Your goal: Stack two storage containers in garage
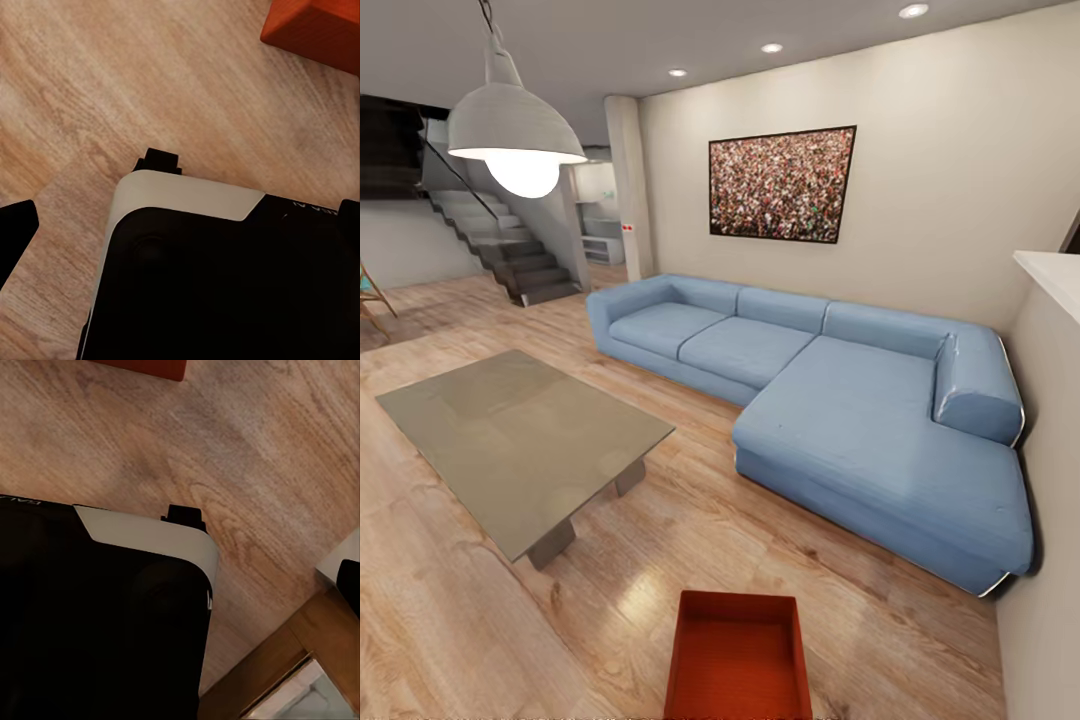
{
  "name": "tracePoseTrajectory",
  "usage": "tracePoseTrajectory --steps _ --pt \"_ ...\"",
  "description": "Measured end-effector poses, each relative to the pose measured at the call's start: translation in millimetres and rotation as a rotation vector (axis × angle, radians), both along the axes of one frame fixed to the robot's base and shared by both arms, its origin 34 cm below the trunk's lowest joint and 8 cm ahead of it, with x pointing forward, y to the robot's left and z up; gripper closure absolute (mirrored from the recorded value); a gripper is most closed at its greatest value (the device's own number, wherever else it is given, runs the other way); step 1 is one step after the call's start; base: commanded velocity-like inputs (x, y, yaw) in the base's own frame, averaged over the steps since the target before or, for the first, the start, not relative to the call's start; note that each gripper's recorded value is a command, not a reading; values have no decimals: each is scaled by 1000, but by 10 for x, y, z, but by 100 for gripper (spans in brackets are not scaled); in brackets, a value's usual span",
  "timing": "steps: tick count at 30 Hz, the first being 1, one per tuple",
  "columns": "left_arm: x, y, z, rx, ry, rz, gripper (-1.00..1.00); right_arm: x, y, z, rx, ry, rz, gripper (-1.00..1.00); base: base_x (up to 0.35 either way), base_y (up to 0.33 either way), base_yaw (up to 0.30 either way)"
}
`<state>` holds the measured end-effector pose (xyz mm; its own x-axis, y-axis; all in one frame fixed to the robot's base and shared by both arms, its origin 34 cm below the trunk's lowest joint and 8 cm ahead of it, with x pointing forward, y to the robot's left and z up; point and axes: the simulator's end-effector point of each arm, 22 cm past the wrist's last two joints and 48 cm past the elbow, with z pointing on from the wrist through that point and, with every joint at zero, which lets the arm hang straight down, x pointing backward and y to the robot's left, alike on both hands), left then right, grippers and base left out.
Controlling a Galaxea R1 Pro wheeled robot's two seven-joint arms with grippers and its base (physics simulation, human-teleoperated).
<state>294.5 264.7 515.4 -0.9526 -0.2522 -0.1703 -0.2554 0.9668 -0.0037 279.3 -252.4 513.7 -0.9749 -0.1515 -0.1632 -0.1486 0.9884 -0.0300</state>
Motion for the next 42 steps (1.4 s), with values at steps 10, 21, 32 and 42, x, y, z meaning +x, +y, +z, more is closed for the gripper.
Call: tracePoseTrajectory --steps 10,21,32,42 --pt "-61 1 -24 1 16 0 -100 -60 -4 -21 -1 15 4 -100 0 0 68" --pt "-124 0 -48 0 32 0 -100 -124 9 -43 0 32 4 -100 0 0 68" --pt "-193 0 -72 0 50 0 -100 -191 13 -65 0 49 4 -100 0 0 68" --pt "-250 0 -93 0 65 0 -100 -252 24 -83 3 65 4 -100 0 0 67"
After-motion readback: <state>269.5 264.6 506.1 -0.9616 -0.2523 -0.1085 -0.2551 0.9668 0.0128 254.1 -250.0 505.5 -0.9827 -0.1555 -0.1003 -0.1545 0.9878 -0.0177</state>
